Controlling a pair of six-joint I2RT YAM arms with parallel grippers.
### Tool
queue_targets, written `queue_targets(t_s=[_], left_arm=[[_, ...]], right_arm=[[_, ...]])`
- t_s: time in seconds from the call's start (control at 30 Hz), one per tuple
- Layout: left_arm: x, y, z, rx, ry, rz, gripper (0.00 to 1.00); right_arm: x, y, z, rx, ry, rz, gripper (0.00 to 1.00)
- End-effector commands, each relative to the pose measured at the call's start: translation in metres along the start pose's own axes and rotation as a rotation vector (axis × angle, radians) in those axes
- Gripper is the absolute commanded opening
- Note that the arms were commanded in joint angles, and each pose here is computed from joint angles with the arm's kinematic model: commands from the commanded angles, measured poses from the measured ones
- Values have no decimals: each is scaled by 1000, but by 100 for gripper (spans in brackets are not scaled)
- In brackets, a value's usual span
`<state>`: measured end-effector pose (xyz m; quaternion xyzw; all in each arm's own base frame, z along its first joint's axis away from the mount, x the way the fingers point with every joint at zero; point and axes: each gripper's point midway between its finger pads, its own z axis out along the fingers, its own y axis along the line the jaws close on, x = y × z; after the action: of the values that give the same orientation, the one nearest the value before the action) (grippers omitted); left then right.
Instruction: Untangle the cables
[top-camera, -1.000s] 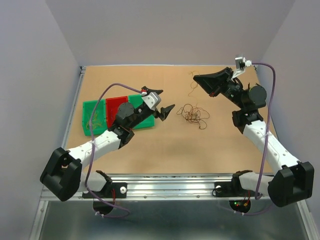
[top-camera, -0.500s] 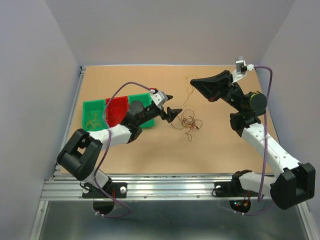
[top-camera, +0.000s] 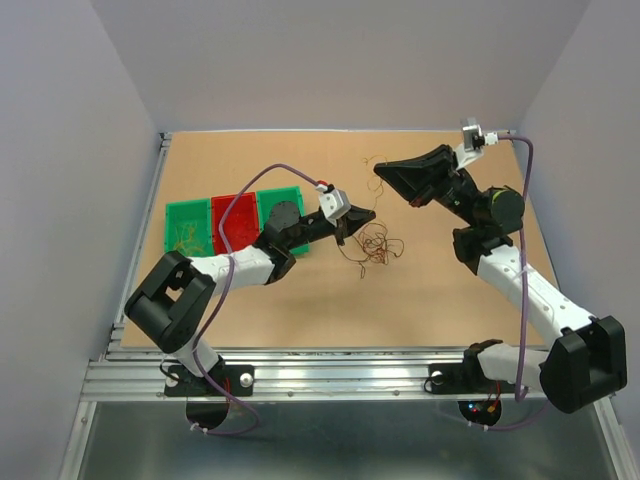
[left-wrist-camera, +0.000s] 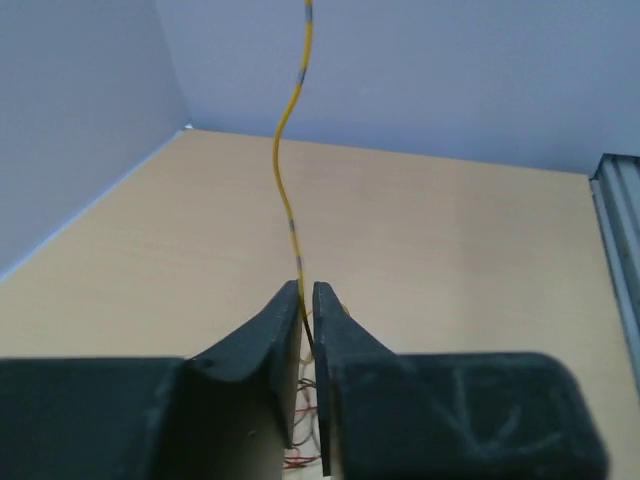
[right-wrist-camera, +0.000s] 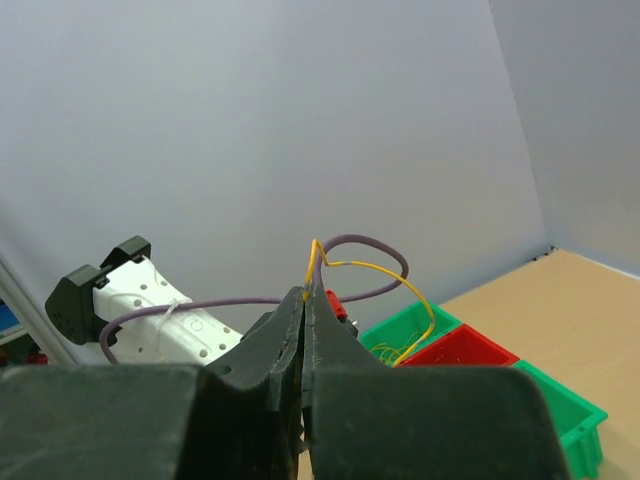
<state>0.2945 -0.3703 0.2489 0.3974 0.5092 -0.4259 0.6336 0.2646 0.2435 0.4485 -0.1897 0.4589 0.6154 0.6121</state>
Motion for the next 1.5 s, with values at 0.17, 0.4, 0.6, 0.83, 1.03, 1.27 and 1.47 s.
queue_targets(t_s=[0.17,0.4,0.6,0.83,1.03,1.27,1.47], left_arm=[[-23,22,3,-119,-18,134,0],[-44,28,-12,-196,39,129,0],[-63,32,-29,-258,51,151,0],[-88,50,-48,-401,43,168,0],[-96,61,-55,-480,60,155,0],[-97,82,-68,-609,62,128,0],[-97,84,-71,-625,59,120,0]], right_arm=[[5,-2,-21,63,-53,-94,1],[35,-115,-61,593,59,-206,1],[78,-165,-85,766,341,-238,2],[121,-131,-69,409,499,-245,22],[138,-121,-63,269,515,-234,66],[140,-143,-76,415,471,-218,82],[187,-157,-101,397,630,-171,80]])
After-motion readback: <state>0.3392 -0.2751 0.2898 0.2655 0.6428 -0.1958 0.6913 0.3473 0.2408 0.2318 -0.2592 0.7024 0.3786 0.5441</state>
